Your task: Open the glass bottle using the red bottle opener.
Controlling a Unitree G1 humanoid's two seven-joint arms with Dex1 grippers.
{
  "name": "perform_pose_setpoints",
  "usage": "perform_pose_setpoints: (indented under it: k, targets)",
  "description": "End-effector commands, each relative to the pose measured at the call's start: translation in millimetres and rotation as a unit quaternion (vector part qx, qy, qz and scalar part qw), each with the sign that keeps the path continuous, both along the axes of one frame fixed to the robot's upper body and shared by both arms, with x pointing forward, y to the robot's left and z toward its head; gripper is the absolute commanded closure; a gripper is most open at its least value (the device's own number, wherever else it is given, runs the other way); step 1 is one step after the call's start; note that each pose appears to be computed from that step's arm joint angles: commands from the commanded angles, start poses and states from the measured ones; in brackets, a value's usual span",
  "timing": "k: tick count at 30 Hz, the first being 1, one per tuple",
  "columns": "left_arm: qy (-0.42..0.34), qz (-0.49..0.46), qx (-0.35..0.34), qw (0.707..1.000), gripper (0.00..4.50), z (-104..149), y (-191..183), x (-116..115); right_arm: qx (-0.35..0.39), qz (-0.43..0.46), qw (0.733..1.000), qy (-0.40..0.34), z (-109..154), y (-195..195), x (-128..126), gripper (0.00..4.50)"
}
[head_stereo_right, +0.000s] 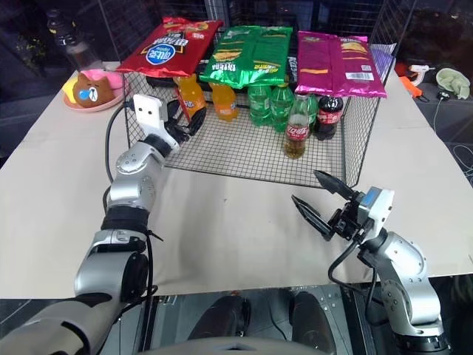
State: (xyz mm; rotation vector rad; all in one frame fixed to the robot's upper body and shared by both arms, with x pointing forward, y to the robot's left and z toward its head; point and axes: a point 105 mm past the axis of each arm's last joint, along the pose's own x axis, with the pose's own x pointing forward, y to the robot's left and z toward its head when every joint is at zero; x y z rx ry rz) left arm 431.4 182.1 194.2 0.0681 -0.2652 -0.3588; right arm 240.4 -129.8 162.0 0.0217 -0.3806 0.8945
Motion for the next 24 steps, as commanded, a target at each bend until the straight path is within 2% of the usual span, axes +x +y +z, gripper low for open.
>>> perform_pose_setpoints:
  k: [1,3,4,5,11,17,24]
  targets:
    - [-0.039,-0.008,0.0,0.999,0.76,20,-4,-1,0.001,0.002,1.0,-0.027,10,2,-5,0.93]
    - [-0.046,-0.006,-0.001,0.999,0.76,22,-4,-1,-0.003,0.0,1.0,-0.026,8,1,-5,0.93]
    - [-0.052,0.001,0.001,0.999,1.28,24,-3,-1,-0.004,0.0,1.0,-0.025,7,1,-5,0.86]
    - [-0.058,0.006,0.005,0.998,1.48,25,-3,-1,-0.005,0.0,1.0,-0.025,7,1,-5,0.86]
    - [-0.106,0.07,0.066,0.99,4.4,34,3,-5,-0.005,-0.002,1.0,-0.023,5,1,-4,0.86]
    - [-0.12,0.153,0.175,0.965,4.46,13,1,-11,-0.005,-0.004,1.0,-0.024,4,0,-3,0.86]
    - [-0.191,0.241,0.263,0.914,4.46,26,5,-23,-0.006,-0.003,1.0,-0.022,3,-1,-2,0.86]
